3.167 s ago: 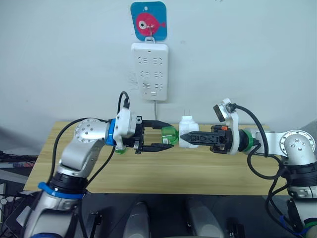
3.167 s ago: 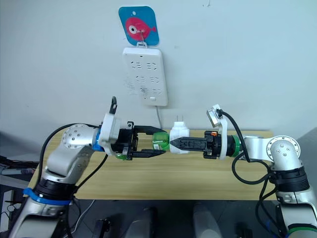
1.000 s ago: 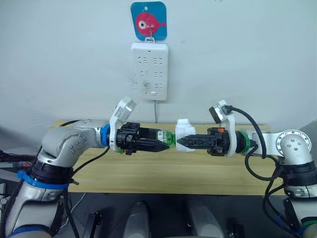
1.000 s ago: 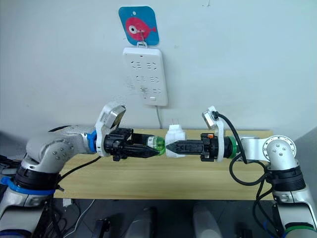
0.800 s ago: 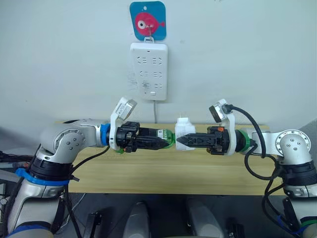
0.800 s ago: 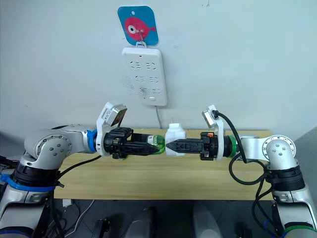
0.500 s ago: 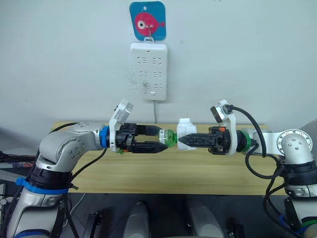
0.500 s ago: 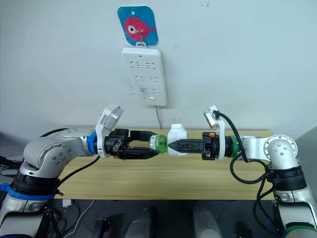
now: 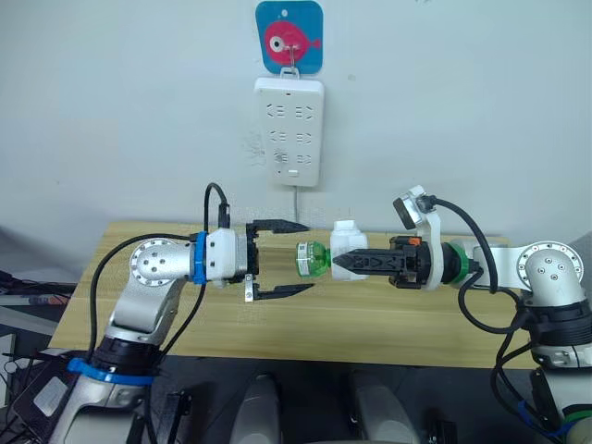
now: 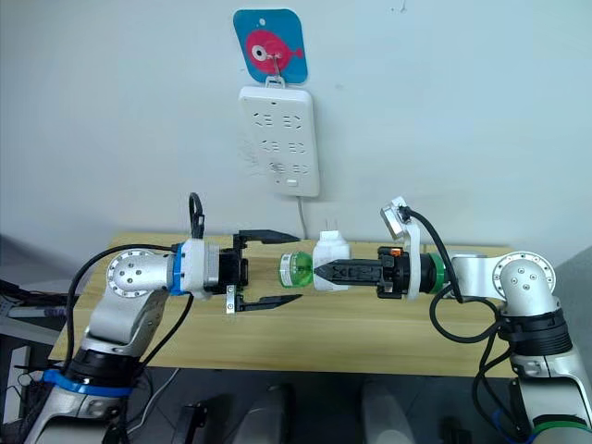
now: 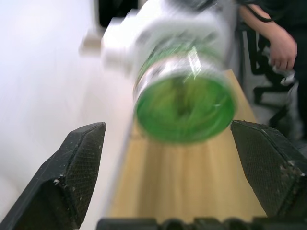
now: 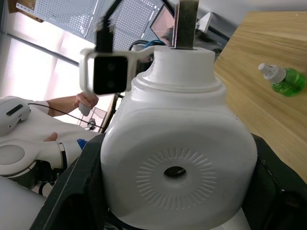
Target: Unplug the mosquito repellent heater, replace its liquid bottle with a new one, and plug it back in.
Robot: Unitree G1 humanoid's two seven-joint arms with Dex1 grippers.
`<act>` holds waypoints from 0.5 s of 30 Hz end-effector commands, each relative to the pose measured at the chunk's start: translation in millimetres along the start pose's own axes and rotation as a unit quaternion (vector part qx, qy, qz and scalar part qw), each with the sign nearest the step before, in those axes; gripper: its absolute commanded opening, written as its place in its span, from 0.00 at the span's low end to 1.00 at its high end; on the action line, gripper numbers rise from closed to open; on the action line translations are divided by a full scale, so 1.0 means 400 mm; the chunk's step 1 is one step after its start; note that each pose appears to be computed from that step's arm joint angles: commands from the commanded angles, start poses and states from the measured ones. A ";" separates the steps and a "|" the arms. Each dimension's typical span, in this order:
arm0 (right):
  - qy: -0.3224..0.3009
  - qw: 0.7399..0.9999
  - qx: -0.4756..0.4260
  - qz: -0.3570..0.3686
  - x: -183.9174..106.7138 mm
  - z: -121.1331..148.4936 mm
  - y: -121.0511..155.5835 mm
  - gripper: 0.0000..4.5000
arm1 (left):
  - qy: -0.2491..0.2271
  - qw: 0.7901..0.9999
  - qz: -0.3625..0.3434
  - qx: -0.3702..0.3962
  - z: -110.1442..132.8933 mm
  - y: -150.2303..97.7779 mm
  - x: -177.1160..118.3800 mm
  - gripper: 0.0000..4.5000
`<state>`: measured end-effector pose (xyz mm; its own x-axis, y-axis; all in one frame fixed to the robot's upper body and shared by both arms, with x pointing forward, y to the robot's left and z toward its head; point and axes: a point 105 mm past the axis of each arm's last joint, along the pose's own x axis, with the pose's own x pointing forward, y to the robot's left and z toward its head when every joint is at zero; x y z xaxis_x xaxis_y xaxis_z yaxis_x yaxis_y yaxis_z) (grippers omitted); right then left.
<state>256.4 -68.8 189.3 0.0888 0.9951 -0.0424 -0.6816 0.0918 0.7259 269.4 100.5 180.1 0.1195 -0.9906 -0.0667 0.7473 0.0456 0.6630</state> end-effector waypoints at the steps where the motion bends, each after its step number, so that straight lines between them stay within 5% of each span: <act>1: -0.008 1.000 -0.014 0.015 -0.005 0.013 0.022 0.67 | -0.028 0.998 -0.001 0.059 0.031 0.001 0.010 1.00; 8: -0.009 1.000 -0.014 0.015 -0.004 0.012 0.022 0.67 | -0.049 0.997 0.007 0.066 0.042 0.007 0.028 1.00; 15: -0.009 1.000 -0.013 0.015 -0.003 0.010 0.022 0.67 | -0.052 0.997 -0.004 0.064 0.047 0.002 0.022 0.58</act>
<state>256.4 -68.6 188.8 0.0894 0.9951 -0.0430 -0.6803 0.0925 0.7271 263.6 90.0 186.3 0.0630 -0.9979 -0.0165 0.6818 0.0310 0.7309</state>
